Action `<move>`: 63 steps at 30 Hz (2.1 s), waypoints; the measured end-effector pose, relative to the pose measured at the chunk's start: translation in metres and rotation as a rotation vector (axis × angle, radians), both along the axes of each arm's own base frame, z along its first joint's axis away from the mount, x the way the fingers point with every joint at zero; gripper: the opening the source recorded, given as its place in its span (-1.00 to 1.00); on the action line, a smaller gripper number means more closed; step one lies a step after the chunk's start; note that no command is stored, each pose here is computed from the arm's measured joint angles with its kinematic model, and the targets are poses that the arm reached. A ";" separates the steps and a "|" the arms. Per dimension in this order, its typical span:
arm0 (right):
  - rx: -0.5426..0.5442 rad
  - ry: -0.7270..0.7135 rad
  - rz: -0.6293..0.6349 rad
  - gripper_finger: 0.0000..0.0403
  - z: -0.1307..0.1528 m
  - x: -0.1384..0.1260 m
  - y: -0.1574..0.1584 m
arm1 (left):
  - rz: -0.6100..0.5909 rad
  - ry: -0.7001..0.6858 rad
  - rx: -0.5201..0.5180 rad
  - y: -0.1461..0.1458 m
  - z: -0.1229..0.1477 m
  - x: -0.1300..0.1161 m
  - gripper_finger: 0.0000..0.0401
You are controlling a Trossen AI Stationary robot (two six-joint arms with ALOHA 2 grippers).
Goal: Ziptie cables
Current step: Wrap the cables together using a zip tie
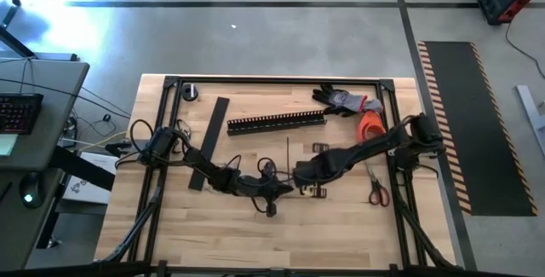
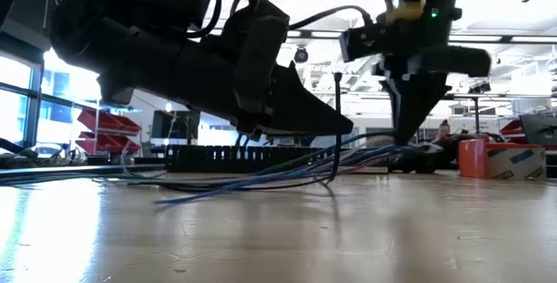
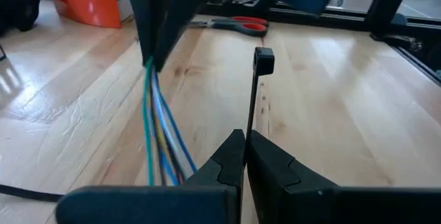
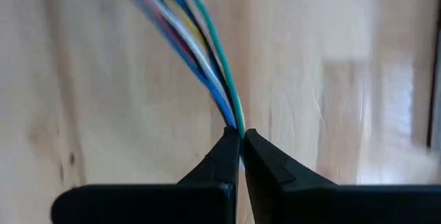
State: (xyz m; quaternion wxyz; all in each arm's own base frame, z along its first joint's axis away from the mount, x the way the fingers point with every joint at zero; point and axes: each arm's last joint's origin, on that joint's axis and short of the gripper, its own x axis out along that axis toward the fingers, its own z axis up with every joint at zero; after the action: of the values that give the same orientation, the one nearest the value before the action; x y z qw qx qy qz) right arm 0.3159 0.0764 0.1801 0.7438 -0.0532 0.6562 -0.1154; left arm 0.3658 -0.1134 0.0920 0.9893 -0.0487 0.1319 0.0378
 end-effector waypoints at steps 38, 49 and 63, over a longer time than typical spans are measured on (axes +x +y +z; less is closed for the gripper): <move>0.003 -0.411 0.206 0.14 0.012 -0.016 0.081 | -0.023 0.015 0.013 -0.005 -0.001 -0.002 -1.00; 0.121 -0.924 0.154 -0.03 -0.021 -0.018 0.074 | -0.024 0.014 0.012 -0.005 -0.001 -0.002 -1.00; 0.046 -0.911 0.155 -0.96 -0.003 -0.002 0.067 | -0.024 0.015 0.011 -0.005 -0.001 -0.002 -1.00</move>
State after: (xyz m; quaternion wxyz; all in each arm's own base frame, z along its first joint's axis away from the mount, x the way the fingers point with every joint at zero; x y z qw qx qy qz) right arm 0.3142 0.1436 0.1770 0.9638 -0.0294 0.2588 -0.0562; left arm 0.3639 -0.1184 0.0911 0.9890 -0.0412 0.1394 0.0269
